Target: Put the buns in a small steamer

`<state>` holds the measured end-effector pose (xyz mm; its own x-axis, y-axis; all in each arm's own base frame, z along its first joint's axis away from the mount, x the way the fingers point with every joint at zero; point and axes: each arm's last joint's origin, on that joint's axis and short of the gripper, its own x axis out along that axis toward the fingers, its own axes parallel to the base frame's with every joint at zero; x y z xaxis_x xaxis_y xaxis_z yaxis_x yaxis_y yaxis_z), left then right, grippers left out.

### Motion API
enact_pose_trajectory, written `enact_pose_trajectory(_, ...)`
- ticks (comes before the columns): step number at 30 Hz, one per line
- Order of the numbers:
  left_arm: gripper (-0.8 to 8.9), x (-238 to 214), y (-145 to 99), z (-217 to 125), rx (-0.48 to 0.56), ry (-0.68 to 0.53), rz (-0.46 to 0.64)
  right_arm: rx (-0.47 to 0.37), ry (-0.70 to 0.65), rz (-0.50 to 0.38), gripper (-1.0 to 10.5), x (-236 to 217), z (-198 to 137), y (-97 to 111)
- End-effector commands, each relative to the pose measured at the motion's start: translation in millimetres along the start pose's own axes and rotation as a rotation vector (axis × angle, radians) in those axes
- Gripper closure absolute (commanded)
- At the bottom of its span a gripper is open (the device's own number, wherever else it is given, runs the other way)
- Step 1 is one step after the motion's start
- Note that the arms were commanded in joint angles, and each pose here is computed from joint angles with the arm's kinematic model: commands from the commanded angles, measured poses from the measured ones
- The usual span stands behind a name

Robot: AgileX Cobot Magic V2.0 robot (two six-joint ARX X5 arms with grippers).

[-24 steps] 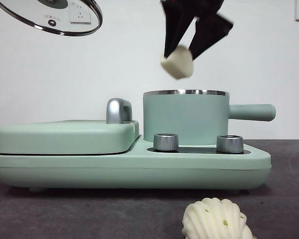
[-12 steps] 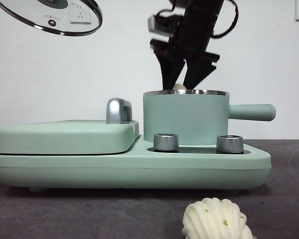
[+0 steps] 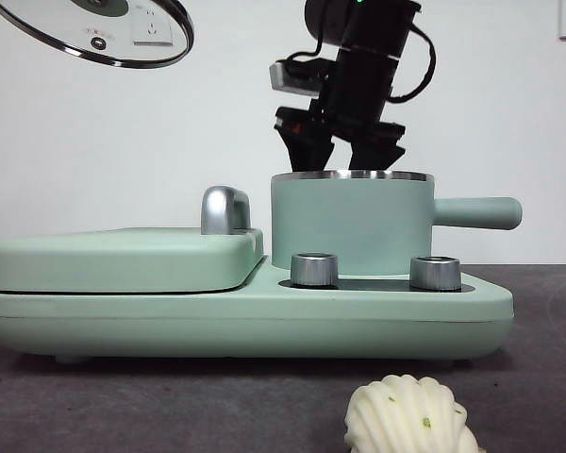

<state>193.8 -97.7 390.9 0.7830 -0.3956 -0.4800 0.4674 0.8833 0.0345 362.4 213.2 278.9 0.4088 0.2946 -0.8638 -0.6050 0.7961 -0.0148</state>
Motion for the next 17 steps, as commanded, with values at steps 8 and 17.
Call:
enact_pose_trajectory(8,8.02,-4.4,-0.2,6.8,0.013,-0.046,0.002,0.004,-0.417,0.053,5.6,-136.3,8.5,24.6)
enact_pose_trajectory(17,8.02,-4.4,-0.2,6.7,0.013,-0.045,0.002,-0.016,-0.643,0.121,5.7,-136.3,-62.4,71.2)
